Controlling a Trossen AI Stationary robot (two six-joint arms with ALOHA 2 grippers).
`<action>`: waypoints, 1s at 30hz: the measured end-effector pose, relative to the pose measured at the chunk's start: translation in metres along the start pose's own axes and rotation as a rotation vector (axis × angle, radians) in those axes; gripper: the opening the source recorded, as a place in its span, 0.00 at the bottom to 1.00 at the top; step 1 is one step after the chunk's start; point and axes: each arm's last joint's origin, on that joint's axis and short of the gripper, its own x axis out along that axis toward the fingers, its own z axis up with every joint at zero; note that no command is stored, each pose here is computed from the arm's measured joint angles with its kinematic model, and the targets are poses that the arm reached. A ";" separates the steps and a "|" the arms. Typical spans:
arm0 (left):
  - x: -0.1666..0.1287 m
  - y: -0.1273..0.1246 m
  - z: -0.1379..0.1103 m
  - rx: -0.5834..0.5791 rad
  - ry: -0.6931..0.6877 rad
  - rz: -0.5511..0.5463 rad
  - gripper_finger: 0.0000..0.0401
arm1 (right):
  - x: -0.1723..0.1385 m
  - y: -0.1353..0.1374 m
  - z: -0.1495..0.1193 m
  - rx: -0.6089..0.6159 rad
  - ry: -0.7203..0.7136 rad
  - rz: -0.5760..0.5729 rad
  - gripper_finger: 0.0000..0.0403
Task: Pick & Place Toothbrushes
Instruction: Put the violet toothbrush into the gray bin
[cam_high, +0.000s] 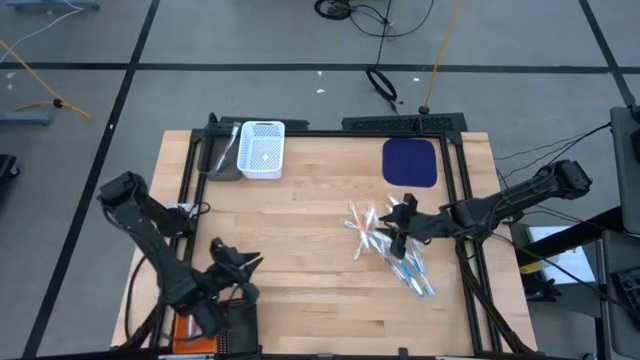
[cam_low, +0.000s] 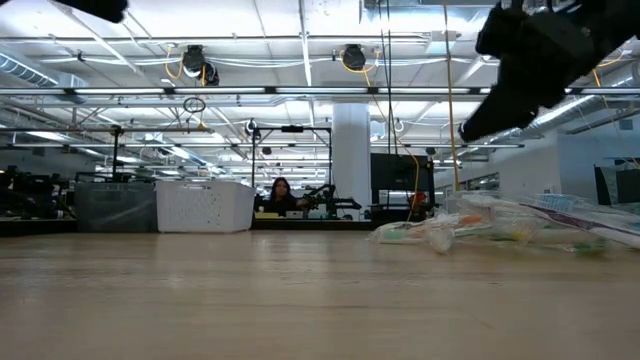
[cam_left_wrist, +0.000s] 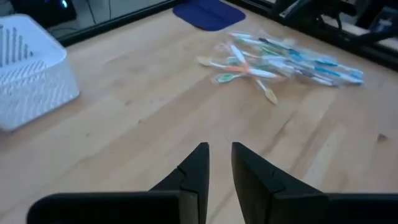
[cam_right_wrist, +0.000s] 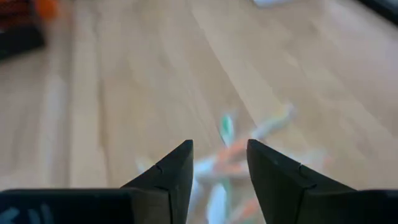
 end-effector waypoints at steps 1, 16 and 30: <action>0.004 -0.003 0.002 0.012 0.002 -0.005 0.17 | 0.000 -0.001 -0.003 0.007 0.025 -0.014 0.35; 0.057 -0.032 0.044 0.160 0.041 -0.139 0.17 | -0.006 -0.019 -0.027 0.109 0.235 -0.237 0.35; 0.088 -0.037 0.077 0.208 0.018 -0.251 0.17 | -0.014 -0.033 -0.048 0.253 0.397 -0.390 0.35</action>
